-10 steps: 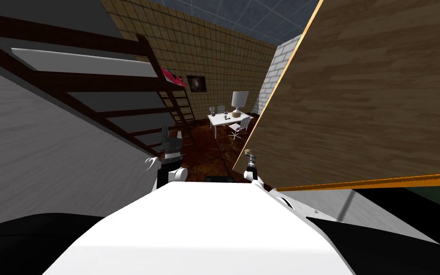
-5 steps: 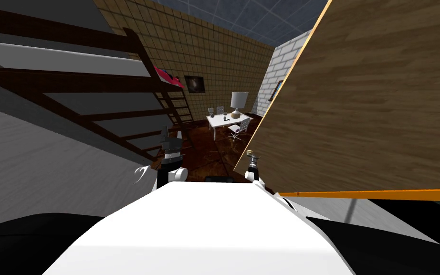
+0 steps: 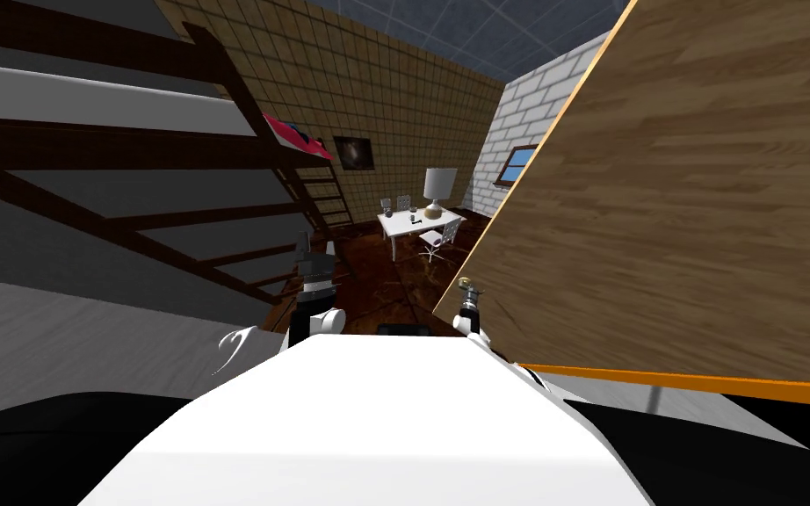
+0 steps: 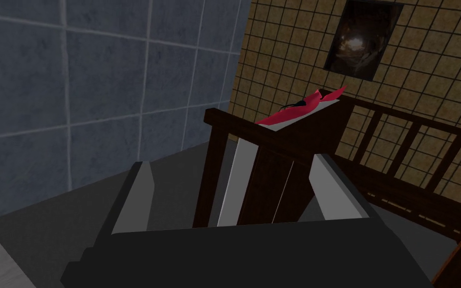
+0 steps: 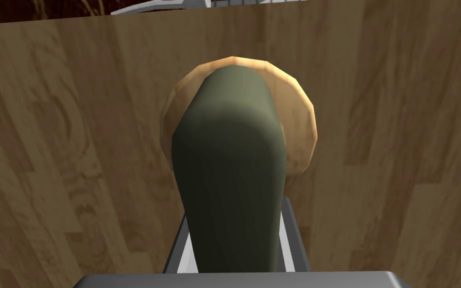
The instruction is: Push the door open
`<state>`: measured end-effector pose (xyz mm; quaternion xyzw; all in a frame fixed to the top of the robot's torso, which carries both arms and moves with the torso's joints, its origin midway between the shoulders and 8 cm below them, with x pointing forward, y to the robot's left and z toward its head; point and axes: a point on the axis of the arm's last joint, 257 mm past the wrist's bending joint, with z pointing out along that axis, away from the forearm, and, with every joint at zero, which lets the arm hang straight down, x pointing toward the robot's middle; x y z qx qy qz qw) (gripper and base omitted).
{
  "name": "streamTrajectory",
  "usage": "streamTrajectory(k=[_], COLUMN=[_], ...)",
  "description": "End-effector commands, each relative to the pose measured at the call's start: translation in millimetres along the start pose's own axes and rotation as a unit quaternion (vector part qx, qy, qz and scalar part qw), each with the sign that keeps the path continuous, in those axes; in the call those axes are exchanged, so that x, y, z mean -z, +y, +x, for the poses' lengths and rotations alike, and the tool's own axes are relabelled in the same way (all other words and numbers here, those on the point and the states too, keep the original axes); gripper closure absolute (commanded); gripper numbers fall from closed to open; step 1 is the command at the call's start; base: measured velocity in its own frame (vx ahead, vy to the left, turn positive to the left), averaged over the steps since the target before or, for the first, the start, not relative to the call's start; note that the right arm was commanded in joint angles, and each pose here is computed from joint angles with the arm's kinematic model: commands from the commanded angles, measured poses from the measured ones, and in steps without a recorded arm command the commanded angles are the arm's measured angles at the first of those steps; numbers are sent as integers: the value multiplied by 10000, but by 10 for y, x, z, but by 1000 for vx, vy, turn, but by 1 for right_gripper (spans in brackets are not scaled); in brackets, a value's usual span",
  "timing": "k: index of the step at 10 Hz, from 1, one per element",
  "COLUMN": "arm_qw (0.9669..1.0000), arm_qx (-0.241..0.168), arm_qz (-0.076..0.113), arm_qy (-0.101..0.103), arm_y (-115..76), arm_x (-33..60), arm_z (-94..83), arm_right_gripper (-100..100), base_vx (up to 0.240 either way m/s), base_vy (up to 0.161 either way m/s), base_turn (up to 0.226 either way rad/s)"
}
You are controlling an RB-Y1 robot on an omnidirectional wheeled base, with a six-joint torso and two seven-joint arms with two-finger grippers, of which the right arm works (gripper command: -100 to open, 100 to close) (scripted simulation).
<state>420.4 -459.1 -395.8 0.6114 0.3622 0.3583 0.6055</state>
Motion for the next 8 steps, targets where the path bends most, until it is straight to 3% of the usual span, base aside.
streamTrajectory(k=[1,3,8], arm_qw=[9999,9999,9979], arm_qx=[-1,1,0], arm_qz=[-48,-9,-39], arm_qy=[-118,-152,-644], arm_y=[41,4,31], arm_x=[-21,7,12], arm_z=[-98,-130,-545], arm_right_gripper=[100,100,100], base_vx=[172,150,207], base_vy=[28,19,-19], base_turn=[-46,-44,-42])
